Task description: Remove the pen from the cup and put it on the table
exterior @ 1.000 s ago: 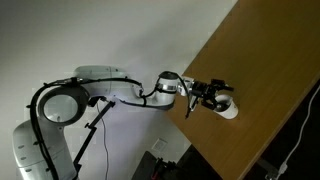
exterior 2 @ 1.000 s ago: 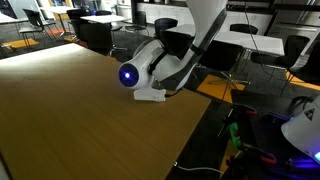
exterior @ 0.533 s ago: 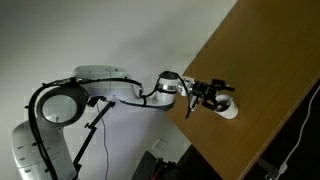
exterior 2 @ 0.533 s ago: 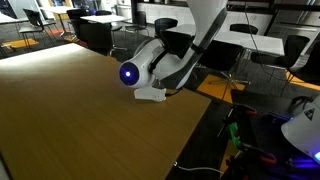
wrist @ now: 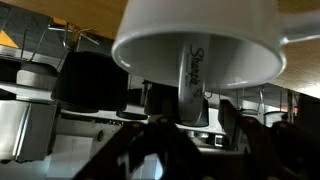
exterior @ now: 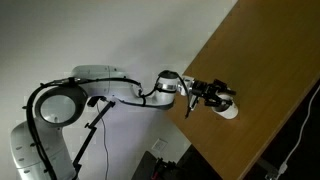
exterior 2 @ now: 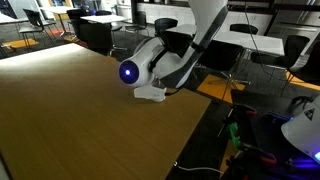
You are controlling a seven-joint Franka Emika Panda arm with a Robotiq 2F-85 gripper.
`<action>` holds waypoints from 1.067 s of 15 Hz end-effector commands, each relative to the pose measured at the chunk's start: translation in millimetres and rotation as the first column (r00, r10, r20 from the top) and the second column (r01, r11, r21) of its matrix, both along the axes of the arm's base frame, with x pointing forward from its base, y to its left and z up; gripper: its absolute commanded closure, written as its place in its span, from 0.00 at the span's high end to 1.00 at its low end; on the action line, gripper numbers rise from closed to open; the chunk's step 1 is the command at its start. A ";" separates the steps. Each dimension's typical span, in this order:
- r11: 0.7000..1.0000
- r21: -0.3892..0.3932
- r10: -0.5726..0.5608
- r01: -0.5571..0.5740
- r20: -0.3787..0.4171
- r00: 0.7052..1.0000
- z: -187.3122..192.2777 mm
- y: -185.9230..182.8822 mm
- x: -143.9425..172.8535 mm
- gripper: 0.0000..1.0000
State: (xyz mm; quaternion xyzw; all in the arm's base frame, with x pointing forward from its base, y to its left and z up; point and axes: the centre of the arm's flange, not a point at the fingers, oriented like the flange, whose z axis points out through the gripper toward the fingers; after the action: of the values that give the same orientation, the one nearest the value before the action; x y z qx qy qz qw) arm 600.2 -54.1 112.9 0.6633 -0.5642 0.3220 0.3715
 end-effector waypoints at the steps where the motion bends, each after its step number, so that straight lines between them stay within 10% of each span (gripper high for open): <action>1: 1.000 0.016 -0.016 0.016 0.021 1.000 13.2 1.1 -10.1 0.22; 4: 1.000 0.011 -0.012 0.012 0.024 1.000 15.1 2.9 -10.9 0.01; 16: 0.998 -0.054 -0.015 0.018 0.046 0.999 50.0 22.5 -28.8 0.06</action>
State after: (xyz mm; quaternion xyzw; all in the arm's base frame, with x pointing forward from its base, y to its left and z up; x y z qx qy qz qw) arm 591.4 -41.9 138.1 0.6559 -0.5654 0.3342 0.3720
